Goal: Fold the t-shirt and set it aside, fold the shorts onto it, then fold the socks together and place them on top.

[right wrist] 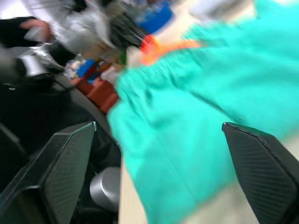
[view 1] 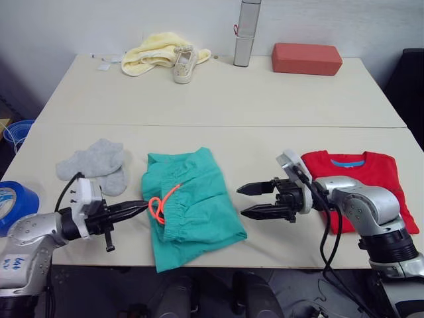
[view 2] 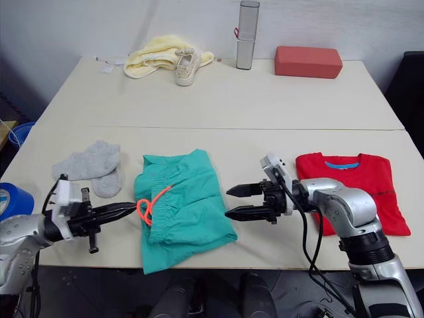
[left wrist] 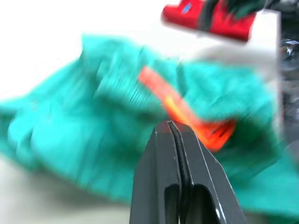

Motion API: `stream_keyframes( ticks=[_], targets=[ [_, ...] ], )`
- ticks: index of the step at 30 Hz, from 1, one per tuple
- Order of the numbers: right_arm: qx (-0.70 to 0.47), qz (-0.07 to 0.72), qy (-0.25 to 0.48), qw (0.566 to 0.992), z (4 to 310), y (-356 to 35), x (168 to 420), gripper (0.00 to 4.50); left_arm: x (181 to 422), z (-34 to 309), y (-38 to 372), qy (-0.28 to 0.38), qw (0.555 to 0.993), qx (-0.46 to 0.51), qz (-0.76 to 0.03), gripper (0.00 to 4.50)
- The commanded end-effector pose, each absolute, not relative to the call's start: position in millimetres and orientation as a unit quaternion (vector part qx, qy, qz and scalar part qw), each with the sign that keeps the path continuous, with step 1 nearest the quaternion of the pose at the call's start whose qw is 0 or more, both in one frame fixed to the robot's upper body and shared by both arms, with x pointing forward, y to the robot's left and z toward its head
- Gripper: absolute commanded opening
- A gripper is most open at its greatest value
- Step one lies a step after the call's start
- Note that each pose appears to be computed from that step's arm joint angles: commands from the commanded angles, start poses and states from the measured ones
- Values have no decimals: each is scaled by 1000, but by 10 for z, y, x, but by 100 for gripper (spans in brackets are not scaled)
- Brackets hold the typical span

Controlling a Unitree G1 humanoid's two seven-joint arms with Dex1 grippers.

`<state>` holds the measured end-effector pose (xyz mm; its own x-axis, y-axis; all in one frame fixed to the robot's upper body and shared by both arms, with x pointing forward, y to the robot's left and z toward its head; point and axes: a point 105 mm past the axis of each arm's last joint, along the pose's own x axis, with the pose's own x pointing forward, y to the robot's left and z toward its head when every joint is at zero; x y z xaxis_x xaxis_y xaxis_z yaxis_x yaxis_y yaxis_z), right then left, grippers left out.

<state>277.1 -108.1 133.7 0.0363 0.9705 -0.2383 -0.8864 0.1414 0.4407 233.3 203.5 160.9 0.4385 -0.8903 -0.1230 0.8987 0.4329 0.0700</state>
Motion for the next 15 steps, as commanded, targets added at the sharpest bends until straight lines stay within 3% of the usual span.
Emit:
stream_keyframes(
  ticks=[1,7,9,11,15],
  targets=[
    [122,602,307,727,1254,-1086,2907,446,2339,1802,1805,3,836,57,-546,0],
    [148,557,348,739,1159,-920,3122,446,2499,1724,1458,-8,825,64,-561,0],
    [136,582,288,748,1285,-808,3205,446,2582,1631,1384,-9,829,81,-554,0],
    [121,644,158,738,1583,-677,3196,446,2654,1583,1315,-21,835,81,-545,0],
    [102,665,-49,738,1953,-556,3192,429,2746,1447,1275,-11,842,81,-534,0]
  ],
)
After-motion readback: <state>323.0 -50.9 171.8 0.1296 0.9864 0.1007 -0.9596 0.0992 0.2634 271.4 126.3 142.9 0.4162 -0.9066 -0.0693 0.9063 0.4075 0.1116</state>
